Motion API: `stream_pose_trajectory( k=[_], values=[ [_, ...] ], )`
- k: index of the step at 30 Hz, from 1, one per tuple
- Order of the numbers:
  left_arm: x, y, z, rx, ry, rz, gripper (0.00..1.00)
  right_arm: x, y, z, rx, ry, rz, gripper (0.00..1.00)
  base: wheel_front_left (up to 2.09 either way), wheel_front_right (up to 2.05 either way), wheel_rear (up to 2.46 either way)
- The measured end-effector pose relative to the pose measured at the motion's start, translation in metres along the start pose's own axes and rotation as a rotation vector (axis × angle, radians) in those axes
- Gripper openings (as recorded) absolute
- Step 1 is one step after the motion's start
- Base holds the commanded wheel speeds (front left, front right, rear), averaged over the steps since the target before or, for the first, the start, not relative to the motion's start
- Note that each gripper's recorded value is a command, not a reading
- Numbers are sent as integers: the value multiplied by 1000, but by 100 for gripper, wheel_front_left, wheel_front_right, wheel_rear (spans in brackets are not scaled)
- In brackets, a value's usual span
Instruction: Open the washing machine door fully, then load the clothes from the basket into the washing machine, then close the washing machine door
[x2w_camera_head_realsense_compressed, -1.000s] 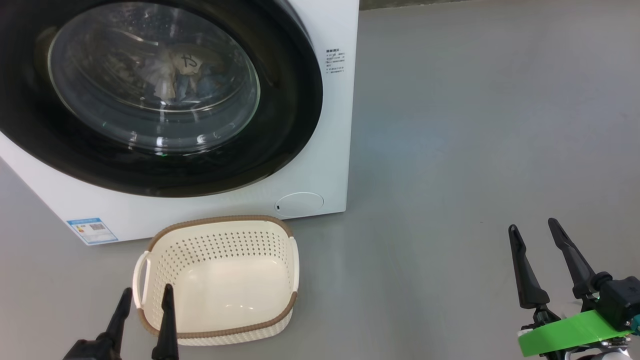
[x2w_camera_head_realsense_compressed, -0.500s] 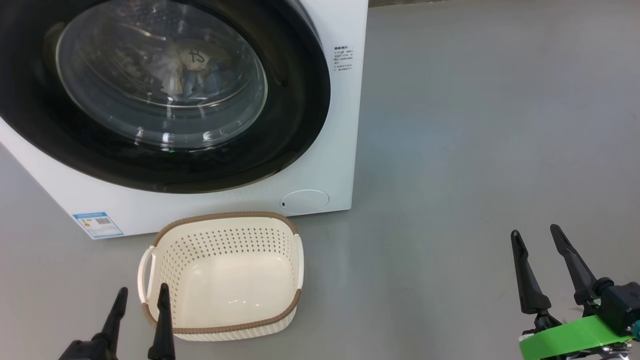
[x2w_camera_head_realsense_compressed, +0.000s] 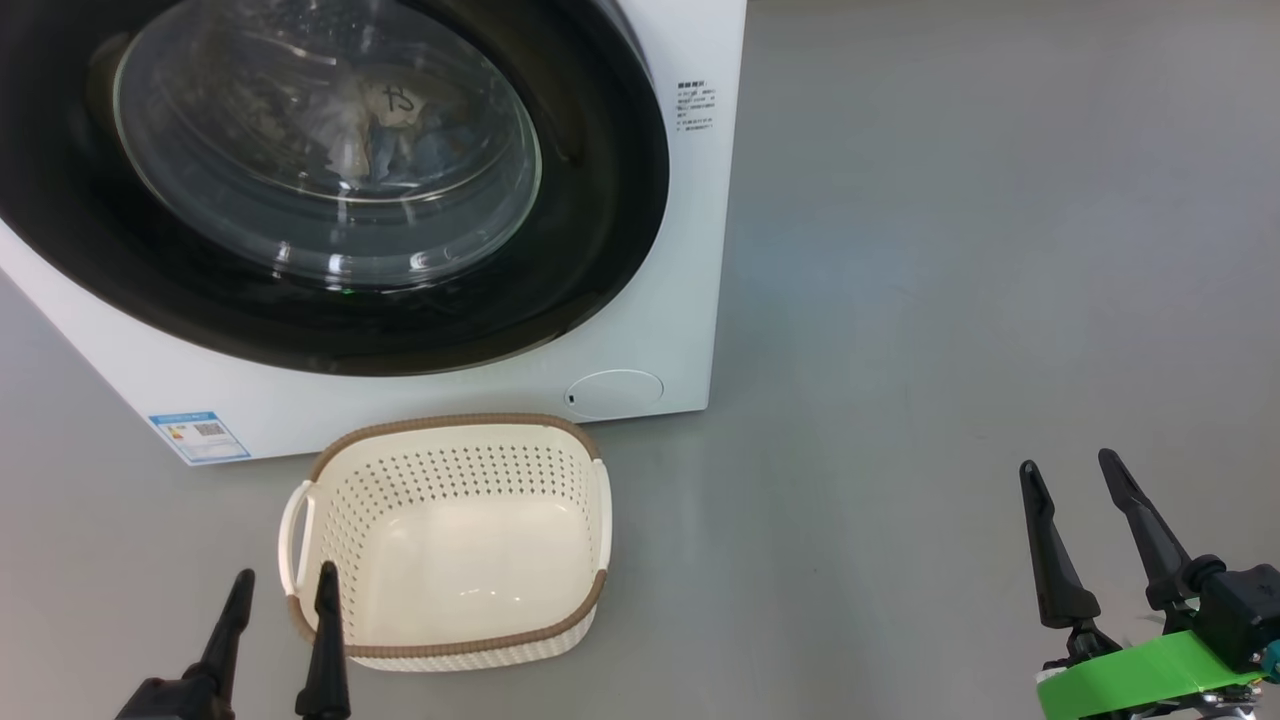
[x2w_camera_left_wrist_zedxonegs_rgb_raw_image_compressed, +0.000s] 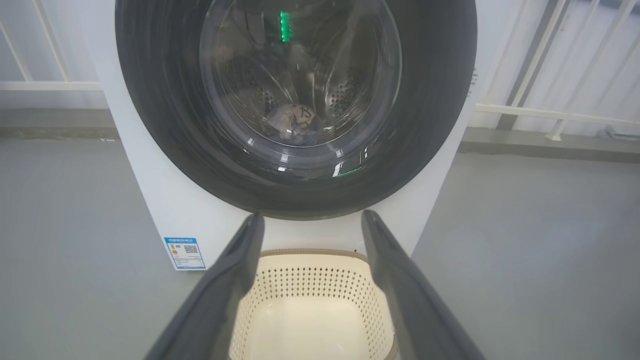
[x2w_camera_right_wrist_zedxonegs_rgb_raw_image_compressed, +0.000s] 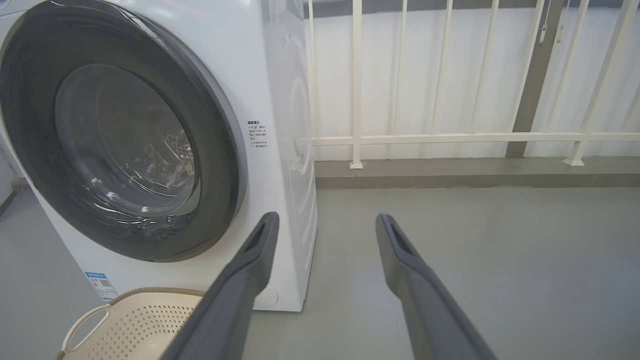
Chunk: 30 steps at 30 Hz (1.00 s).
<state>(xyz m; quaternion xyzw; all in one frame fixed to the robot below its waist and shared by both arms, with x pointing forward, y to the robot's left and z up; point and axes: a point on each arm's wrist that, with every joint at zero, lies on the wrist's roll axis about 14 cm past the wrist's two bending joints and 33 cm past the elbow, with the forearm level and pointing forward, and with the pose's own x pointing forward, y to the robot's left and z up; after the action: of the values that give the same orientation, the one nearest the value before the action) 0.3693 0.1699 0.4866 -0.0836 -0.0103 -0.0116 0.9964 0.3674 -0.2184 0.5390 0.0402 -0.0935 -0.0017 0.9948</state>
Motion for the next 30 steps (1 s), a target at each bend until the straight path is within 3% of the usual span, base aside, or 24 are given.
stream_pose_trajectory(
  k=[30],
  values=[
    [0,8,2,4,-7,25,100,3,4,-6,4,14,10,100,0,0,0]
  ],
)
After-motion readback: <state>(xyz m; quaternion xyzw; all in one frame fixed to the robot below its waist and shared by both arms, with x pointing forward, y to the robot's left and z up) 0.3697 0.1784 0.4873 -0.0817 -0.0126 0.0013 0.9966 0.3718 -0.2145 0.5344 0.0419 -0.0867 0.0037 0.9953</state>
